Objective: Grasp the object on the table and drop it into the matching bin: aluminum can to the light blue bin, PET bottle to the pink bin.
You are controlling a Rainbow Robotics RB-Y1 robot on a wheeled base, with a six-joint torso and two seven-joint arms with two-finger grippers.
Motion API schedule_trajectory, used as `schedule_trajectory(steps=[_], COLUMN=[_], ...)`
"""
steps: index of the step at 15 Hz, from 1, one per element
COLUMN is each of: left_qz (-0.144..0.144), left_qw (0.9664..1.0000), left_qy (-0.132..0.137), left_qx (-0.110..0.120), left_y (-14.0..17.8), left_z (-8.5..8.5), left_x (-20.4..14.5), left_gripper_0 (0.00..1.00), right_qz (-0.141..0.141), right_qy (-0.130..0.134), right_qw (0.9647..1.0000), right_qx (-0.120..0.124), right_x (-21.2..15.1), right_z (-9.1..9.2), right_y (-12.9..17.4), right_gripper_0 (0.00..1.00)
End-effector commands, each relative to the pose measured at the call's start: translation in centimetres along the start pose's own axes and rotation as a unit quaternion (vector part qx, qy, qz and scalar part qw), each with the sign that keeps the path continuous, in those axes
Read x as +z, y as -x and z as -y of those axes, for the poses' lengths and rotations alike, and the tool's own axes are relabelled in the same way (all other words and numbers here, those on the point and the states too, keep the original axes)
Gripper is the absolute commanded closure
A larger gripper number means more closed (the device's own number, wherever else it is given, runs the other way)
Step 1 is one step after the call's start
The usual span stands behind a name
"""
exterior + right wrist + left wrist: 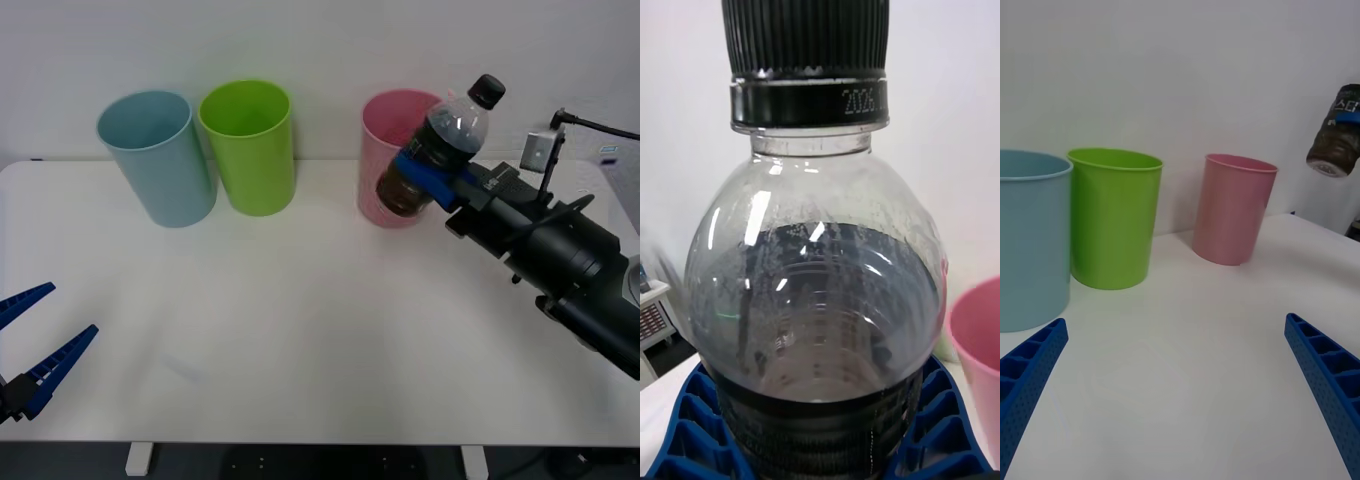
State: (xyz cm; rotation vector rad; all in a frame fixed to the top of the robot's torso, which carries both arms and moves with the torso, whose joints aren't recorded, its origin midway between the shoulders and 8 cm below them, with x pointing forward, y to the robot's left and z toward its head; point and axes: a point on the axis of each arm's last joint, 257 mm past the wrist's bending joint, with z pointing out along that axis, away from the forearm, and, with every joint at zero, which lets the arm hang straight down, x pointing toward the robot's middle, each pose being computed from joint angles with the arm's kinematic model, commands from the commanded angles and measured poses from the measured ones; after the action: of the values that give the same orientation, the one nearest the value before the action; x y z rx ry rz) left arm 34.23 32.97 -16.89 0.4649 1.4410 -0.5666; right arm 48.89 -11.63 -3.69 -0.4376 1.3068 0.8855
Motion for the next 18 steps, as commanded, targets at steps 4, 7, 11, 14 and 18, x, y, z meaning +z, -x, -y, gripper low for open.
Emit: schedule_trajectory(steps=[4, 7, 11, 14, 18], left_qz=[0.0, 0.0, 0.0, 0.0, 0.0], left_qw=[1.0, 1.0, 1.0, 1.0, 1.0], left_qy=[0.0, 0.0, 0.0, 0.0, 0.0], left_qx=[0.0, 0.0, 0.0, 0.0, 0.0], left_y=[0.0, 0.0, 0.0, 0.0, 0.0], left_z=[0.0, 0.0, 0.0, 0.0, 0.0], left_x=[0.0, 0.0, 0.0, 0.0, 0.0], left_gripper_0=[0.0, 0.0, 0.0, 0.0, 0.0], right_qz=[-0.007, -0.019, -0.037, -0.046, -0.066], right_qy=[-0.003, -0.004, -0.023, -0.037, -0.057], right_qw=[0.9987, 0.9974, 0.9954, 0.994, 0.9901], right_qx=[-0.05, -0.069, -0.085, -0.092, -0.11], right_x=[1.8, 4.1, 7.5, 9.6, 10.9], right_z=[2.5, 4.4, 8.0, 10.0, 12.0], right_y=[5.0, 6.3, 6.9, 7.1, 5.7], right_gripper_0=[1.0, 1.0, 1.0, 1.0, 1.0])
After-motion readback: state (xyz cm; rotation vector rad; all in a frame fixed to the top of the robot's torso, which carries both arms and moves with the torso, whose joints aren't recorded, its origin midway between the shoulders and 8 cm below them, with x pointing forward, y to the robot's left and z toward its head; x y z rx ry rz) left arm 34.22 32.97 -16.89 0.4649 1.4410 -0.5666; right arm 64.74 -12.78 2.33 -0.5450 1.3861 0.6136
